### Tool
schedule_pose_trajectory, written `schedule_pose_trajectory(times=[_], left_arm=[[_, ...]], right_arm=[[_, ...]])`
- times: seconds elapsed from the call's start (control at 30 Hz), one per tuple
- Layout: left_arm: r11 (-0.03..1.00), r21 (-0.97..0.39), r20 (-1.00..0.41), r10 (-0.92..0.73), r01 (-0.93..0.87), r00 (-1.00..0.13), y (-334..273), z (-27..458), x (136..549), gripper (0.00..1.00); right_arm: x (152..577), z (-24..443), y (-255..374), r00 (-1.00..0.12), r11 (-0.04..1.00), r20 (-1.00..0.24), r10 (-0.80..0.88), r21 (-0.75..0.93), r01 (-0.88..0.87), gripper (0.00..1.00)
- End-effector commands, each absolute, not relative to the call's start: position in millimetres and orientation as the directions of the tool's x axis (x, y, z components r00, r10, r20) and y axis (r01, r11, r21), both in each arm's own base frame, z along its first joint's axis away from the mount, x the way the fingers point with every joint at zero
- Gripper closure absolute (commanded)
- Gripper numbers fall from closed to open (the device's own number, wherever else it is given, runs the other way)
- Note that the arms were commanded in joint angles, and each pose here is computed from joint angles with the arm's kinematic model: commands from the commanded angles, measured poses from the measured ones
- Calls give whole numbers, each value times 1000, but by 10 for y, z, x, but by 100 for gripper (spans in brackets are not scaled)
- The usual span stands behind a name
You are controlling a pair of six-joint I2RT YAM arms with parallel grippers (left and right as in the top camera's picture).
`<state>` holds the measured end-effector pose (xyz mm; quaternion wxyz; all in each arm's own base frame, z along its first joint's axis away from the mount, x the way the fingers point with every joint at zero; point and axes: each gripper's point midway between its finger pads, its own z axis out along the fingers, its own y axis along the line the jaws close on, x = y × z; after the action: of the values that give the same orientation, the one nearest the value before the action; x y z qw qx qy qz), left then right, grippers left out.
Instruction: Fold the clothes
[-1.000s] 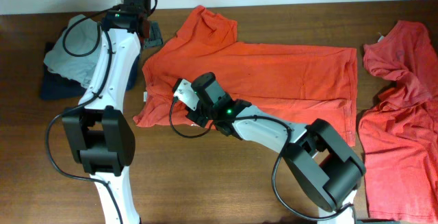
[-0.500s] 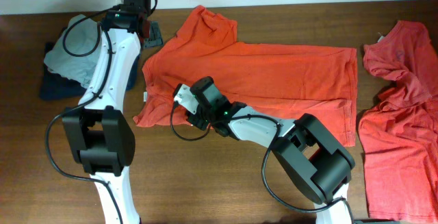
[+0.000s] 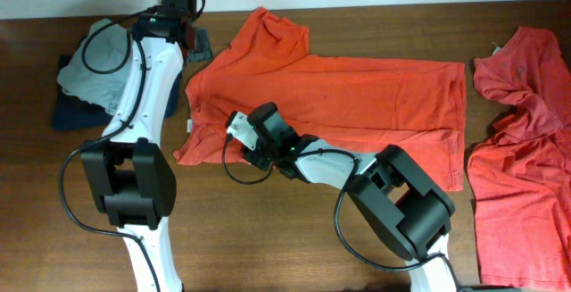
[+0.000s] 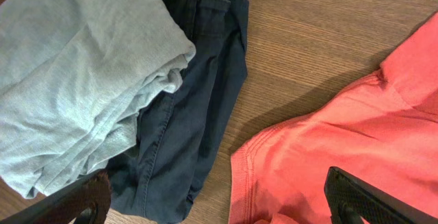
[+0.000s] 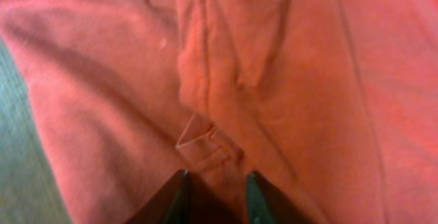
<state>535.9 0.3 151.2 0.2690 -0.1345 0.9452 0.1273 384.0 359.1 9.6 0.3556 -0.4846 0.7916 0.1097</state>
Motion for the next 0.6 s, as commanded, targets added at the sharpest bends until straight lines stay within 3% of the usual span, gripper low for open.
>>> schedule_pose_trajectory(times=[0.0,0.33,0.43,0.57], left_arm=[[930,171,-573,-173,-324,-801,27,1697,5366,1],[930,171,-573,-173,-324,-801,27,1697,5366,1],[930,171,-573,-173,-324,-801,27,1697,5366,1],[930,171,-573,-173,-324,-801,27,1697,5366,1]], right_arm=[[3910,129,3612,-269,527,-678,-684,-204,-825,73],[3960,449,3658,-233,536,-721,-652,-222,-814,87],[3968,483,3663,-228,538,-727,-648,-224,-813,96],[3996,507,3662,-223,545,-732,-644,-234,-805,96]])
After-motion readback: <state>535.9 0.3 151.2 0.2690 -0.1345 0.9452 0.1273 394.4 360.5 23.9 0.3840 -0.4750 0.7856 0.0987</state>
